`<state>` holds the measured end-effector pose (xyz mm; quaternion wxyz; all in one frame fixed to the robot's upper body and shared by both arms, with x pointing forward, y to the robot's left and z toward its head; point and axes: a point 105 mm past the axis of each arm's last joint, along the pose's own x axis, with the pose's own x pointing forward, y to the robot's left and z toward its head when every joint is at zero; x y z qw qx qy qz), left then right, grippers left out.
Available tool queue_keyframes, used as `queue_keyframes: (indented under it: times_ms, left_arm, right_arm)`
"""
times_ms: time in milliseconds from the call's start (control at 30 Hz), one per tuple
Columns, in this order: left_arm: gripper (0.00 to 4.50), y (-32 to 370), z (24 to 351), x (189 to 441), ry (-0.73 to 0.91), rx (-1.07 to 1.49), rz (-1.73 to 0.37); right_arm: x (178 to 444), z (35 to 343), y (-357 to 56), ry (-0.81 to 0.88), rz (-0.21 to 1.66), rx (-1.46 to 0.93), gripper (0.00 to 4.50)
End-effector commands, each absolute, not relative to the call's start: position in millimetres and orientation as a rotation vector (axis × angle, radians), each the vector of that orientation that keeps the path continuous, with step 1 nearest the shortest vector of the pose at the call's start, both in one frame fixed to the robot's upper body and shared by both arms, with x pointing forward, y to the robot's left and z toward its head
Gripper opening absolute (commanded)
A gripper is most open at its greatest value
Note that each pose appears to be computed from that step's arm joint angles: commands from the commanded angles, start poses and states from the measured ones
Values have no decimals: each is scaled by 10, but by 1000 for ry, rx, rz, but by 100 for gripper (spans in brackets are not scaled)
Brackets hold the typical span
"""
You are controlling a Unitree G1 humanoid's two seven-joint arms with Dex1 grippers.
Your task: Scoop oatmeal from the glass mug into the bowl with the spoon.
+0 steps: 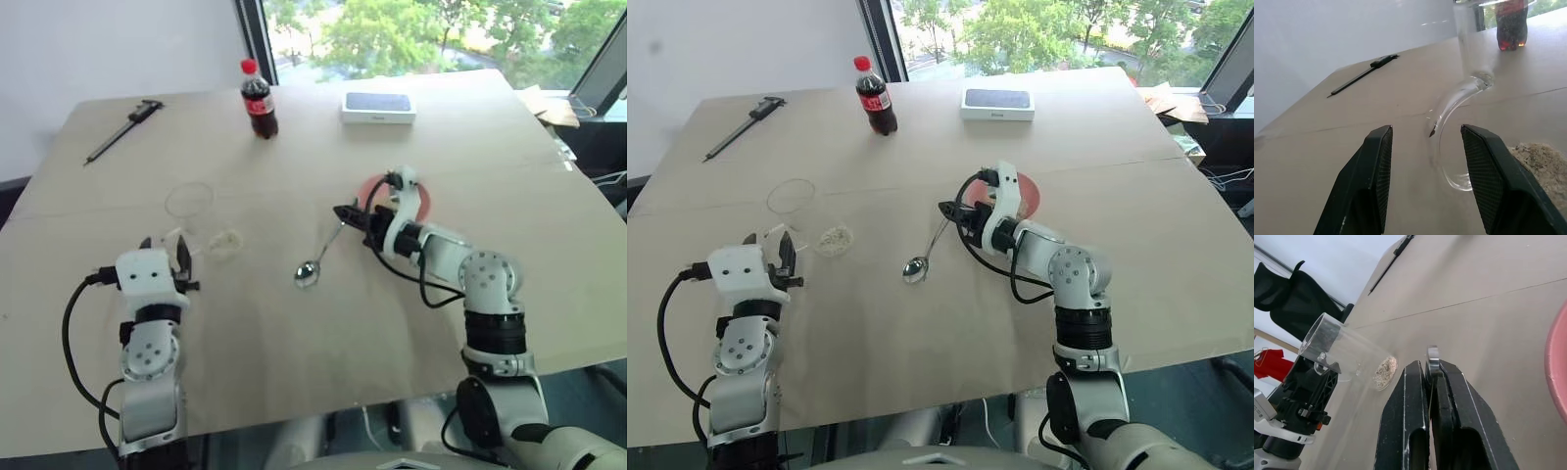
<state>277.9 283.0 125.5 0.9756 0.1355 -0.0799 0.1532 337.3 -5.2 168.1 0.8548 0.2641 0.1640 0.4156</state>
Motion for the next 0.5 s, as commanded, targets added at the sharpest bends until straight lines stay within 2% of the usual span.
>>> queue_keyframes:
  times_ms: [33,100,133,233,367,500]
  left_arm:
    - [99,2864,1342,2779,-192,275,314]
    - [12,2879,1340,2778,-189,272,318]
    - [5,2894,1334,2782,-185,269,322]
    - [5,2973,1307,2797,-170,225,345]
    - [5,2876,1323,2877,-174,207,265]
    - [5,2705,1358,2961,-183,248,150]
  right_arm:
    - [3368,1803,-39,288,890,546,0]
    - [3369,1805,-42,285,889,545,0]
    - [3372,1806,-45,284,888,545,0]
    - [3379,1814,-45,277,885,544,0]
    - [3407,1904,-61,247,885,536,0]
    - [3519,2262,-155,136,873,525,0]
